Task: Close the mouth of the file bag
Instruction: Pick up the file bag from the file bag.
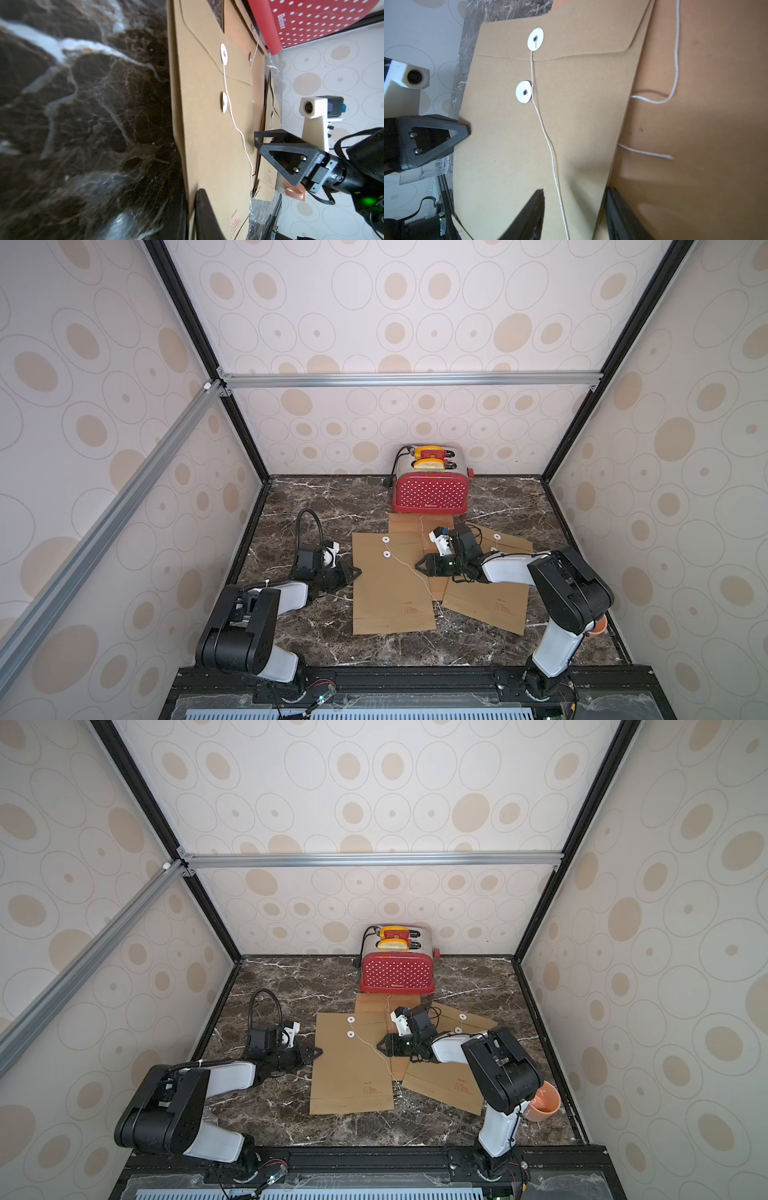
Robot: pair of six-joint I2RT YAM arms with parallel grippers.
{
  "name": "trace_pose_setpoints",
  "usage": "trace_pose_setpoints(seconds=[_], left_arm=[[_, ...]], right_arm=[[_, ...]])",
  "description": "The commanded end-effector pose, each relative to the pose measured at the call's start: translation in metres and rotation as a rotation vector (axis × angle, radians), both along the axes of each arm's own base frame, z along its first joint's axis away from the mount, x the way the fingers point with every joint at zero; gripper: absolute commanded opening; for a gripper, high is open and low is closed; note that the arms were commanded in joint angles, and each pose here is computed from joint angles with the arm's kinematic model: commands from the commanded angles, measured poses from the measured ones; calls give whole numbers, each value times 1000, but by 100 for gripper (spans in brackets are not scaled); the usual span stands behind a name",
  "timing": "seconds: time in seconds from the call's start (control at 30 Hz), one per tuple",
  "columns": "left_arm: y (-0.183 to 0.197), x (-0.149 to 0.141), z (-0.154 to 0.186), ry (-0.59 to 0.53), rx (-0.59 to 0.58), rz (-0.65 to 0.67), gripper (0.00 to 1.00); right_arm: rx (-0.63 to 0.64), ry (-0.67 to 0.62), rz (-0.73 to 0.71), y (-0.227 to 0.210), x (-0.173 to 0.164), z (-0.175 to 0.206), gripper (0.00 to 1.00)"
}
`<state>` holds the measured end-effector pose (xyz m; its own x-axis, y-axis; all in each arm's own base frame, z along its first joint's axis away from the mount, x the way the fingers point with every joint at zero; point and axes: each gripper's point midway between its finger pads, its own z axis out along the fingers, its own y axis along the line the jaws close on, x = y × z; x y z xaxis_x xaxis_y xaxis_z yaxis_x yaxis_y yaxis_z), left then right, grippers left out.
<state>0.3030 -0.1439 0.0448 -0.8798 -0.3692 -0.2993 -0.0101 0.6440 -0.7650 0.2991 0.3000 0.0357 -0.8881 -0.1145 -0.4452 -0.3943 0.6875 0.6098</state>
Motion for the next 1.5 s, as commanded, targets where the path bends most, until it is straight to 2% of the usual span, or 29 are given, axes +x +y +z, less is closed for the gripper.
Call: trace_pose_setpoints(seconds=[0.0, 0.1, 0.17, 0.23, 0.37, 0.5, 0.67, 0.93, 1.07, 1.2, 1.3, 1.47], left_arm=[[-8, 6, 14, -42, -51, -17, 24], [-10, 7, 12, -38, -73, -20, 20], [-12, 7, 13, -40, -85, -26, 6], [-13, 7, 16, -50, -93, -30, 0], [-15, 8, 37, -103, -122, -29, 0], [-14, 8, 66, -169, -128, -26, 0], [-15, 5, 125, -266, -130, -41, 0], [-25, -11, 231, -485, -178, -154, 0], [-34, -20, 283, -629, -273, -227, 0], [-38, -32, 324, -740, -299, -298, 0], [-41, -45, 351, -839, -318, -356, 0], [-40, -65, 378, -957, -328, -374, 0]], right_arm=[[6, 48, 22, 2, -13, -8, 51], [18, 54, 23, 3, -15, -7, 51], [28, 48, 21, 3, -15, -5, 51], [29, 42, 23, 2, -16, -2, 51], [22, -3, 35, -1, -15, 14, 52], [9, -72, 34, -11, -10, 40, 63], [22, -164, 15, -35, -2, 82, 69], [276, -455, 60, -61, -3, 192, 79], [321, -572, 108, -70, -12, 244, 81], [419, -661, 134, -83, -17, 294, 81], [458, -645, 97, -95, -4, 310, 80], [556, -554, 147, -89, 4, 319, 78]])
